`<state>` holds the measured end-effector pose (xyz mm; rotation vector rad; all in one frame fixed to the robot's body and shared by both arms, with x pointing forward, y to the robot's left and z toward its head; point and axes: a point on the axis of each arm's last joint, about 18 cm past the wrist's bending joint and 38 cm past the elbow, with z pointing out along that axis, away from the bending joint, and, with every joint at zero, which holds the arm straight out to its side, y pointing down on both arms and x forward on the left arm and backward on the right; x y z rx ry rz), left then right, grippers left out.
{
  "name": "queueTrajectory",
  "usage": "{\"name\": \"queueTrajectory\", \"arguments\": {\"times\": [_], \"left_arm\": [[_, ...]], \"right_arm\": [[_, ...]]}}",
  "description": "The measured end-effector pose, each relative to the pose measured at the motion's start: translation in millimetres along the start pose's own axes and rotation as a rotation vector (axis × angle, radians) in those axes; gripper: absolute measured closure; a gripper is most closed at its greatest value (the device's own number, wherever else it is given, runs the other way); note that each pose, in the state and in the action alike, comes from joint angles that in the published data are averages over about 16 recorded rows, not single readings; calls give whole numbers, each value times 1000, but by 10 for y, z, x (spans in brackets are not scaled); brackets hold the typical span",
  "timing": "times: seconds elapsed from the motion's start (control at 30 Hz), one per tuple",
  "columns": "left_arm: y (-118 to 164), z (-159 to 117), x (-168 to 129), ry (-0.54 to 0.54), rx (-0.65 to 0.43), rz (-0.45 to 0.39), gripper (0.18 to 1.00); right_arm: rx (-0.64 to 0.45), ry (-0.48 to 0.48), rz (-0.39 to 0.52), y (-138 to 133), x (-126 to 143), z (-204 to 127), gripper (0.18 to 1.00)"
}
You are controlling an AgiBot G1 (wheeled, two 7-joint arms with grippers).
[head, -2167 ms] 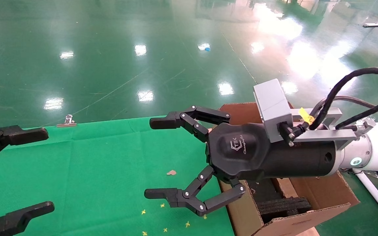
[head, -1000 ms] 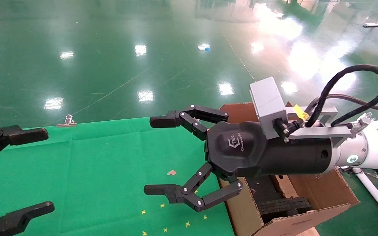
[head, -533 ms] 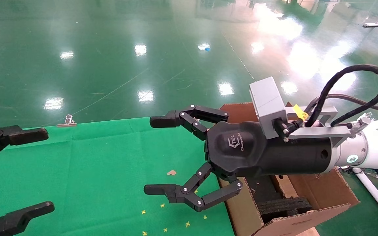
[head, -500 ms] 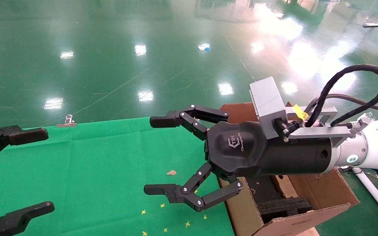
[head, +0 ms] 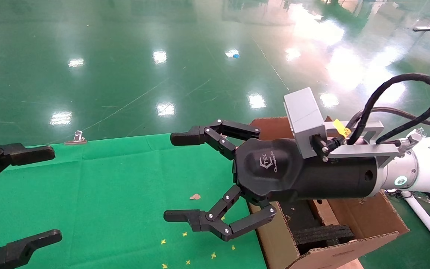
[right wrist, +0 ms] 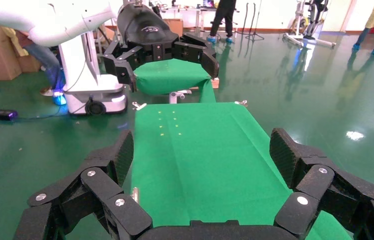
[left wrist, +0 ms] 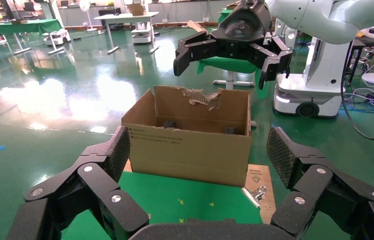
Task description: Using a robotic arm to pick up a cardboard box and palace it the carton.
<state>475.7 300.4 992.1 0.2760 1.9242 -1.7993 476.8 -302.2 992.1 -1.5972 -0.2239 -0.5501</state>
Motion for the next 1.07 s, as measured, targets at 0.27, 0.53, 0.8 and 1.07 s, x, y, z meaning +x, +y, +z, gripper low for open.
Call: {"name": "queueTrajectory", "arguments": {"times": [0.27,0.53,0.8,1.07], "left_arm": [[0,0,0,0,0,0,184],[0,0,0,0,0,0,184],[0,0,0,0,0,0,184],[0,0,0,0,0,0,184]], "right_arm": [[0,0,0,0,0,0,178],[0,0,0,0,0,0,178],[0,0,0,0,0,0,178],[0,0,0,0,0,0,178]]}}
